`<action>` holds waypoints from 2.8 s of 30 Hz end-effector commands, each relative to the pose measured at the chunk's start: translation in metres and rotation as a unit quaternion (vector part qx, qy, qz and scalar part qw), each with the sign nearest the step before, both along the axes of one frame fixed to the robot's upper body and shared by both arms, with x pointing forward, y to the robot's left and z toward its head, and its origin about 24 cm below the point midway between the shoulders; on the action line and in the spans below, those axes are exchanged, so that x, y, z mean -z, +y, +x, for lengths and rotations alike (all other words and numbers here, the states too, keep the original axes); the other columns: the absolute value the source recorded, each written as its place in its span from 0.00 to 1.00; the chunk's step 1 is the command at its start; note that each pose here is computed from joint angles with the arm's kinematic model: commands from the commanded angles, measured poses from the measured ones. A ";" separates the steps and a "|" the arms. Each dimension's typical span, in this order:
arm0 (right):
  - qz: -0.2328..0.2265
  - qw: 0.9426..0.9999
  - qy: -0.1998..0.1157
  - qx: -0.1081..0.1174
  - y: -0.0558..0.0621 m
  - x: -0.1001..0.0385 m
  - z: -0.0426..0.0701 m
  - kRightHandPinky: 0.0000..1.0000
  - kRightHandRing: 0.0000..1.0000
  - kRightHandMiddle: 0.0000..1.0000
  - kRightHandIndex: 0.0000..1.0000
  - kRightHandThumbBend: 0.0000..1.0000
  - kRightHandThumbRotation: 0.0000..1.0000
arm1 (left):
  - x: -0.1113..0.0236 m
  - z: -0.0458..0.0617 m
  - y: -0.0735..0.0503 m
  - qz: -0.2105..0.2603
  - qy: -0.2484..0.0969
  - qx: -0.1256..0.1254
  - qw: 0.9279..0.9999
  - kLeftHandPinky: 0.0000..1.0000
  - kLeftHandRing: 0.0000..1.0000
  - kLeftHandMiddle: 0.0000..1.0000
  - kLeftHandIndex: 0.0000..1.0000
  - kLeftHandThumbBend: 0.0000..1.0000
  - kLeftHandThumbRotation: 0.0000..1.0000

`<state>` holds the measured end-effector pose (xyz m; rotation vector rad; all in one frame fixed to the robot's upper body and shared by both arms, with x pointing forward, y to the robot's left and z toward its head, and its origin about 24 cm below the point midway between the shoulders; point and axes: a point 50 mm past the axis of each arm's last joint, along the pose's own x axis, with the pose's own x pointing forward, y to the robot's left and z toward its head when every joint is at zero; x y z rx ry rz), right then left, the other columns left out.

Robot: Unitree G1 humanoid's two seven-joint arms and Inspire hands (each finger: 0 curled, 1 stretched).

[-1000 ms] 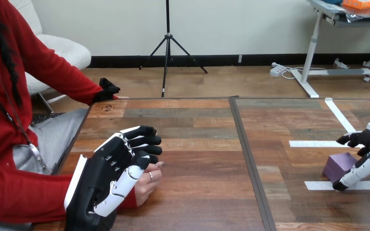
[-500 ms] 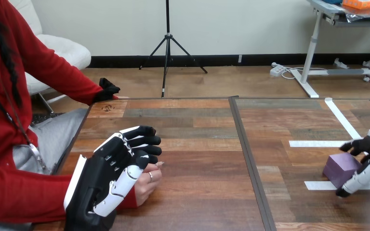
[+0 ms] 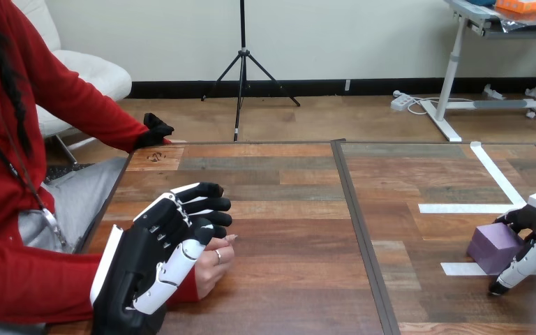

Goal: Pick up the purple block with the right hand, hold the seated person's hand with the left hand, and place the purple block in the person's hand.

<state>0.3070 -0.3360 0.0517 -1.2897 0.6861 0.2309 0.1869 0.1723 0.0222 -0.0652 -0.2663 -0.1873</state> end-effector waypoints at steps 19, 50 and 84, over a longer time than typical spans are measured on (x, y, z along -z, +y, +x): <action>0.023 0.996 -0.076 -0.027 0.020 -0.004 0.022 0.33 0.44 0.54 0.78 0.70 0.00 | -0.020 0.007 -0.001 0.002 -0.049 0.001 0.999 0.60 0.63 0.66 0.67 0.60 0.60; 0.044 0.990 -0.133 -0.023 0.023 0.006 0.020 0.52 0.57 0.61 0.64 0.58 0.00 | -0.020 0.006 0.000 -0.002 -0.051 0.002 0.999 0.59 0.63 0.65 0.67 0.59 0.59; 0.050 0.985 -0.164 -0.025 0.024 0.001 0.023 0.37 0.43 0.48 0.50 0.62 0.00 | -0.021 0.008 0.000 0.003 -0.048 0.001 0.999 0.59 0.62 0.65 0.67 0.60 0.59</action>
